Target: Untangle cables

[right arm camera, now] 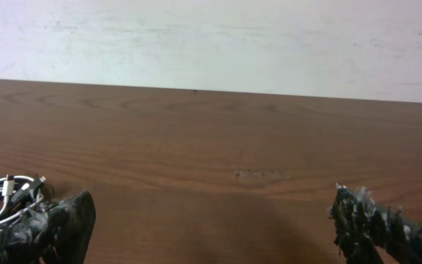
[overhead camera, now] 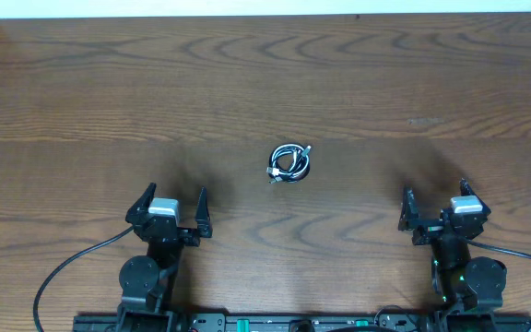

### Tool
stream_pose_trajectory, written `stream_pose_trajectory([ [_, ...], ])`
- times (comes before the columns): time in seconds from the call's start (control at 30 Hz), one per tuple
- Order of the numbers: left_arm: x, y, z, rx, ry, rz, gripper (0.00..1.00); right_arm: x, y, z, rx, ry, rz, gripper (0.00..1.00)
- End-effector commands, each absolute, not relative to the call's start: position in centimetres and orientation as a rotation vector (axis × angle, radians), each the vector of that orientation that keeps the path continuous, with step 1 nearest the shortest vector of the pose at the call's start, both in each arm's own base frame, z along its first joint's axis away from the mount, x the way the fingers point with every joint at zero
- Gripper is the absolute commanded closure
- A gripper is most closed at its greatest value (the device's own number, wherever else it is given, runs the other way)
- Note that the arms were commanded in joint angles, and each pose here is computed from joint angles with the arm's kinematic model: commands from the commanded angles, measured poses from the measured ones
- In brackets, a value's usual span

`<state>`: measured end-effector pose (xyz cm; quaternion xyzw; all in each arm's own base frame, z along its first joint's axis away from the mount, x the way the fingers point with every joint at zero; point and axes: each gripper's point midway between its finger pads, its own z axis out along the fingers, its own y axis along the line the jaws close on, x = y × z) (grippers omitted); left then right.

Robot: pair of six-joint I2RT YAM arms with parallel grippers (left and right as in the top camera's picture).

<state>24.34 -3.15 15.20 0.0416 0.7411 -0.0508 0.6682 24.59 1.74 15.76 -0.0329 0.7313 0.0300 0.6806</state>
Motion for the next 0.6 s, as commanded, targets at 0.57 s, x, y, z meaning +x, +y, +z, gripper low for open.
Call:
stream_pose_trajectory([
  [0.57,21.6,-4.8,15.6,0.048,1.858,-0.313,0.04,24.2,1.7,18.4,0.012,1.596,0.152,0.01],
])
